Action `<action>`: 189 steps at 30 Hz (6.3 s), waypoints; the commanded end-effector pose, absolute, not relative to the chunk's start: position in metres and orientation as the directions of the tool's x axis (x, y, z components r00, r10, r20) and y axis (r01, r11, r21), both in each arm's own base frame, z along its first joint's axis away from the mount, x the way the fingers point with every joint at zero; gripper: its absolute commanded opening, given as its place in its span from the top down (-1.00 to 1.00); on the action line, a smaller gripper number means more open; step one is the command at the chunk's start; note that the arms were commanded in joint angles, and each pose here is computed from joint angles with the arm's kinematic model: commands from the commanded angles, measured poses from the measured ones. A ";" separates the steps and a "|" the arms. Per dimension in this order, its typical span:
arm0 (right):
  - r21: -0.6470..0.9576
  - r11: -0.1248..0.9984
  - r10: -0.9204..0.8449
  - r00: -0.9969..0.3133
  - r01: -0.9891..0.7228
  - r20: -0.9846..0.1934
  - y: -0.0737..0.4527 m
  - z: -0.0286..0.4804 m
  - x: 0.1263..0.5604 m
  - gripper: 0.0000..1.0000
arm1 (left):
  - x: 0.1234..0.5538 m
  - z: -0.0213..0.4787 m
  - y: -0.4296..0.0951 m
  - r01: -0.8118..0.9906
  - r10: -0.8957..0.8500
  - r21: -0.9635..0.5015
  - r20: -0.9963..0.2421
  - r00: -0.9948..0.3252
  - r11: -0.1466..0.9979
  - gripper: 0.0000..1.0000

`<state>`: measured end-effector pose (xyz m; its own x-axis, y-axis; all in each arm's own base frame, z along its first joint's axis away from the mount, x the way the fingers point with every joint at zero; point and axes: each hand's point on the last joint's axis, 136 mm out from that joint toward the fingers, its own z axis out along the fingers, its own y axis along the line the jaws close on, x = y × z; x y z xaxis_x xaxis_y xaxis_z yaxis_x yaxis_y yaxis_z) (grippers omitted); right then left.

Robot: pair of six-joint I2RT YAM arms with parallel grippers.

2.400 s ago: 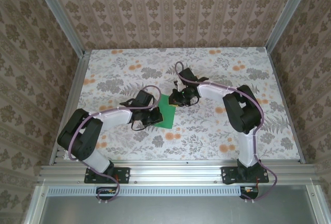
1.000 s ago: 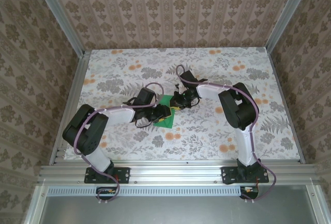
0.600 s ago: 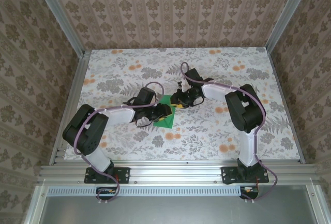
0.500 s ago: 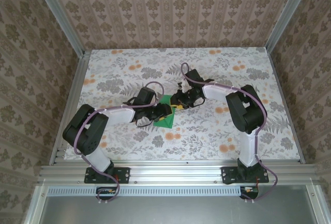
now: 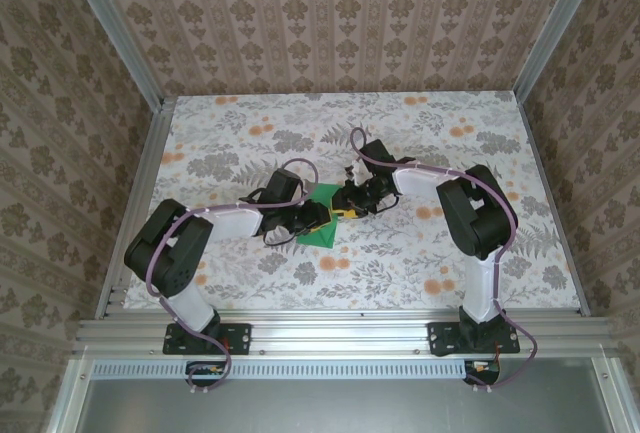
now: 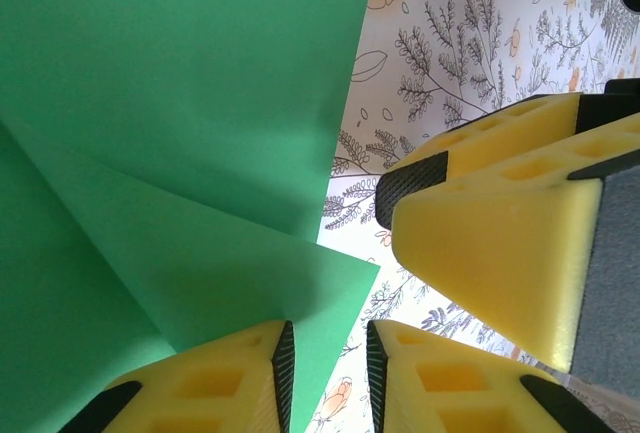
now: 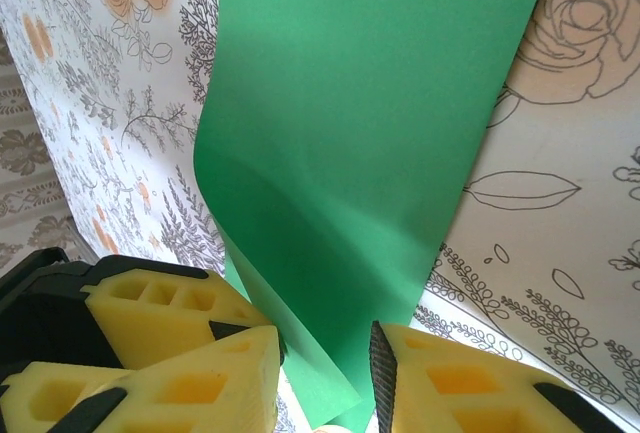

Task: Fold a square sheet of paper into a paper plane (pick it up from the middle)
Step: Fold the triangle a second time at the center of the table.

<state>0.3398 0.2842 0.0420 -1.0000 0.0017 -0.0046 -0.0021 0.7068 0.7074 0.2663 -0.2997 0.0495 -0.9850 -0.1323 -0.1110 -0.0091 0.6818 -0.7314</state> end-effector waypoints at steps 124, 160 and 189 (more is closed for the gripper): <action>0.504 0.827 -0.253 -0.966 -0.247 -0.059 0.281 0.005 0.340 0.83 | 0.254 0.063 -0.272 0.042 -0.076 -0.569 -0.182 -0.980 0.821 0.62; 0.548 0.788 -0.271 -0.957 -0.282 -0.102 0.296 0.019 0.347 0.82 | 0.228 0.013 -0.267 0.016 -0.016 -0.445 -0.067 -0.998 0.895 0.96; 0.542 0.784 -0.306 -0.948 -0.302 -0.085 0.304 0.024 0.325 0.82 | 0.241 0.051 -0.246 -0.072 -0.201 -0.508 -0.204 -0.958 0.858 0.68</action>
<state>0.3447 0.2990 0.0156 -0.9569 -0.2724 -0.1006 -0.2823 0.7917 0.5418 0.2427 -0.2617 0.0649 -0.9681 -0.1230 -0.2183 0.0132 0.8449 -0.5347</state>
